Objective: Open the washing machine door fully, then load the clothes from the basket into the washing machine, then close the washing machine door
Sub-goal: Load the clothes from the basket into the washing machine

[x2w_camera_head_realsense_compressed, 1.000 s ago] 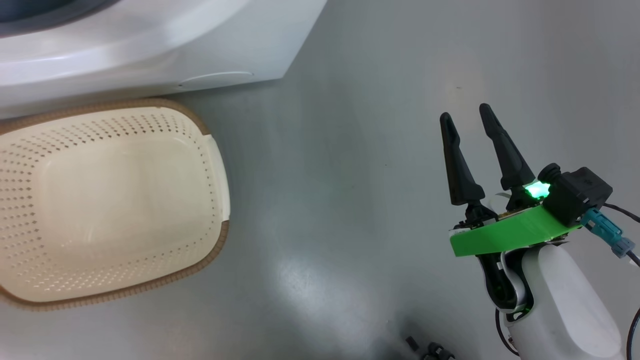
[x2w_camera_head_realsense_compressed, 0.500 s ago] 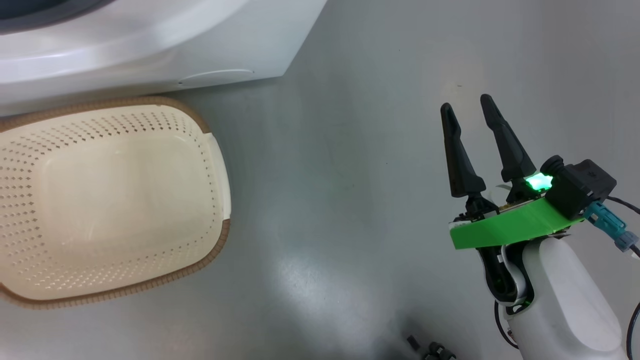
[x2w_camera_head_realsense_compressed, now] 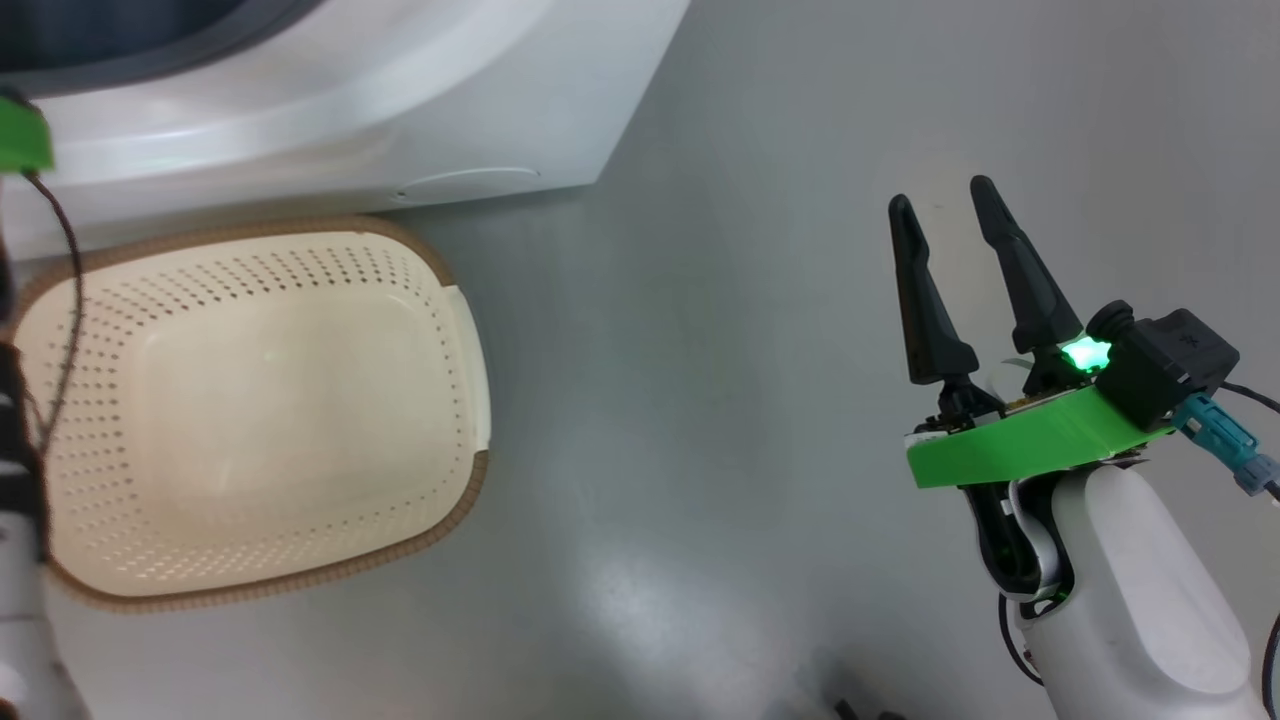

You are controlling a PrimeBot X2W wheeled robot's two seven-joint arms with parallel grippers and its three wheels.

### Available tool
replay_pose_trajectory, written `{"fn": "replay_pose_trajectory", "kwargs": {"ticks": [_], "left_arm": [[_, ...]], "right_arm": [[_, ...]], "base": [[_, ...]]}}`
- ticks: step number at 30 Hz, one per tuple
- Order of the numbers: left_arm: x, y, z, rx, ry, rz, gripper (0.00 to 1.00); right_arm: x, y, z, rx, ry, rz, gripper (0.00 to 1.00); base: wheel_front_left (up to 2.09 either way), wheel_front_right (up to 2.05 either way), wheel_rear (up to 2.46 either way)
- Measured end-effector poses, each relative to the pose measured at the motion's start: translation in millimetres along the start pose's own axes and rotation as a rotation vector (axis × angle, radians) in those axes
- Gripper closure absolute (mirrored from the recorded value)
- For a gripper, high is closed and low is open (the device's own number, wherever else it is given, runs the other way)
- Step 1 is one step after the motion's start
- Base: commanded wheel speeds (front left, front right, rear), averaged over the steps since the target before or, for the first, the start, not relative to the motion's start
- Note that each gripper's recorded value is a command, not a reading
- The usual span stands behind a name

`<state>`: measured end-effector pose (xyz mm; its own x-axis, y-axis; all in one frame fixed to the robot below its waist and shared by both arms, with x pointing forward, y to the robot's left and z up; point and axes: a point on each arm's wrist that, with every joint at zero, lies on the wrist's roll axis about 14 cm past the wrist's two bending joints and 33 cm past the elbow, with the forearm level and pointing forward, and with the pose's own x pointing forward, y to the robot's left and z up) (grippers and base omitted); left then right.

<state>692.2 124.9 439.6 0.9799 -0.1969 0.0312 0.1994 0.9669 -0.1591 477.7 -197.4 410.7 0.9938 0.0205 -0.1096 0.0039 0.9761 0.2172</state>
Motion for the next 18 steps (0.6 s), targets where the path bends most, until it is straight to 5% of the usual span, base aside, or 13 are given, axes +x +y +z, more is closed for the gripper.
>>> {"fn": "replay_pose_trajectory", "kwargs": {"ticks": [18], "left_arm": [[-110, 5, -5, -0.065, 0.048, 0.088, 0.00]], "right_arm": [[-4, 20, 28, -0.036, -0.048, 0.091, 0.00]], "base": [[0.00, 0.00, 0.00]]}}
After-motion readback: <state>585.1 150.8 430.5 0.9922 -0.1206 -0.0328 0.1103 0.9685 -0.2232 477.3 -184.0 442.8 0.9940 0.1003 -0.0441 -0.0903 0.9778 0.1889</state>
